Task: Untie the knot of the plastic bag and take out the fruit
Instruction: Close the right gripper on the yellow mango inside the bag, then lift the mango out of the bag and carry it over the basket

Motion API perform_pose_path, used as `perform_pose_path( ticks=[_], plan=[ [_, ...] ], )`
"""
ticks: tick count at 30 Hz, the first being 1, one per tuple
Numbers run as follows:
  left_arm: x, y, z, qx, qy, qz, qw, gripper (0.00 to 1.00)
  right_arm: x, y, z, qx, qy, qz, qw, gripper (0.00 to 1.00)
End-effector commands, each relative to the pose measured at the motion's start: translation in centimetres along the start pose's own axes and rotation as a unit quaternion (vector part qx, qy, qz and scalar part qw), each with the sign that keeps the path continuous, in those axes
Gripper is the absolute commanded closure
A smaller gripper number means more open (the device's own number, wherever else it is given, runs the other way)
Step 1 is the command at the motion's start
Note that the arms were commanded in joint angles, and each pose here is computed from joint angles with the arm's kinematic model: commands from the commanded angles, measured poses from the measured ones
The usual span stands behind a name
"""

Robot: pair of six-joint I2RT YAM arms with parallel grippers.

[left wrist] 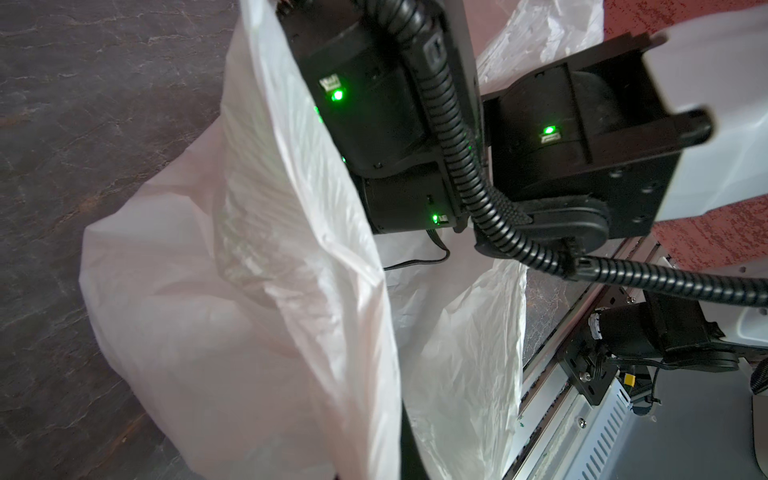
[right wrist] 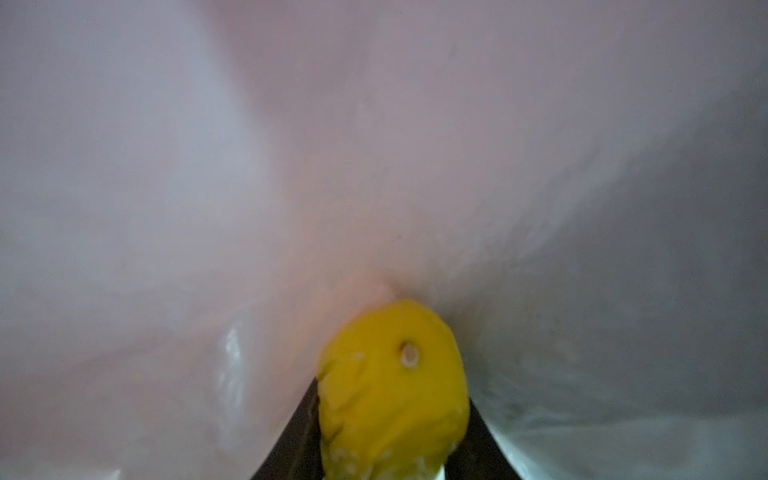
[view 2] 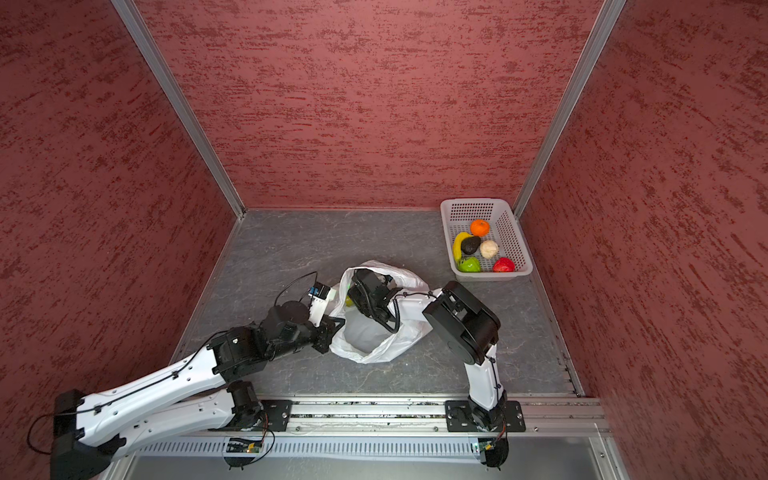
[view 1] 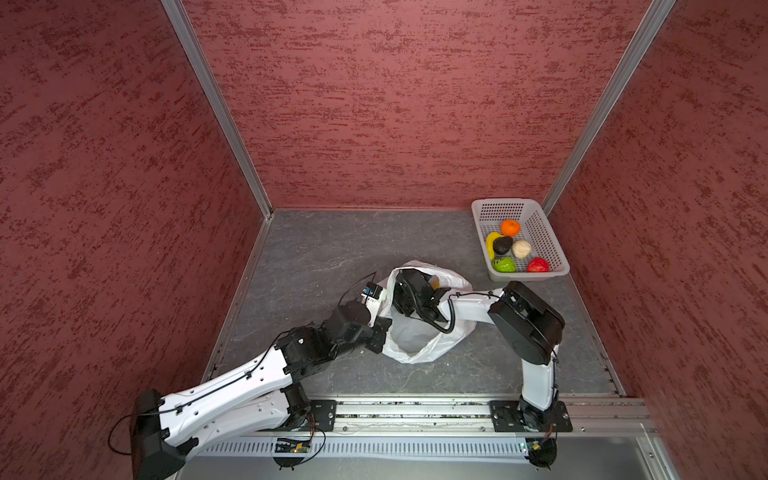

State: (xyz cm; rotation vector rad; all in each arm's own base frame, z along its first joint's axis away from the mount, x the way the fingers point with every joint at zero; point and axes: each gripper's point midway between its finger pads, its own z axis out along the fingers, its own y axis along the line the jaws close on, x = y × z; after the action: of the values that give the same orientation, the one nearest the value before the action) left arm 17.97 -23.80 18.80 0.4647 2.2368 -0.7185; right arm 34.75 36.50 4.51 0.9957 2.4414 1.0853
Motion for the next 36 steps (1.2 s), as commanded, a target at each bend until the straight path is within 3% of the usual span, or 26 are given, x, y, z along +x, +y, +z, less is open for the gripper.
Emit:
perform_pose_path(
  ticks=[1, 11, 22, 28, 36],
  plan=[
    [0.0, 0.3, 0.0, 0.000, -0.002, 0.003, 1.000, 1.00, -0.2, 1.5, -1.9, -0.006, -0.004, -0.001, 1.000, 0.77],
    [-1.2, 1.0, 0.2, -0.010, -0.020, -0.007, 1.000, 1.00, 1.8, -0.2, -5.5, 0.024, 0.043, -0.110, 0.993, 0.77],
    [-1.6, 1.2, 0.0, -0.013, -0.024, -0.009, 1.000, 1.00, 3.0, 0.0, -10.8, 0.049, 0.030, -0.261, 0.964, 0.79],
    [-1.5, 1.2, 0.0, -0.012, -0.023, -0.010, 1.000, 1.00, 2.6, 0.0, -13.1, 0.045, -0.009, -0.287, 0.957, 0.80],
    [-2.1, 1.3, 0.3, -0.021, -0.026, -0.002, 0.999, 1.00, 3.7, 1.5, -16.9, 0.032, -0.010, -0.330, 0.943, 0.80]
  ],
)
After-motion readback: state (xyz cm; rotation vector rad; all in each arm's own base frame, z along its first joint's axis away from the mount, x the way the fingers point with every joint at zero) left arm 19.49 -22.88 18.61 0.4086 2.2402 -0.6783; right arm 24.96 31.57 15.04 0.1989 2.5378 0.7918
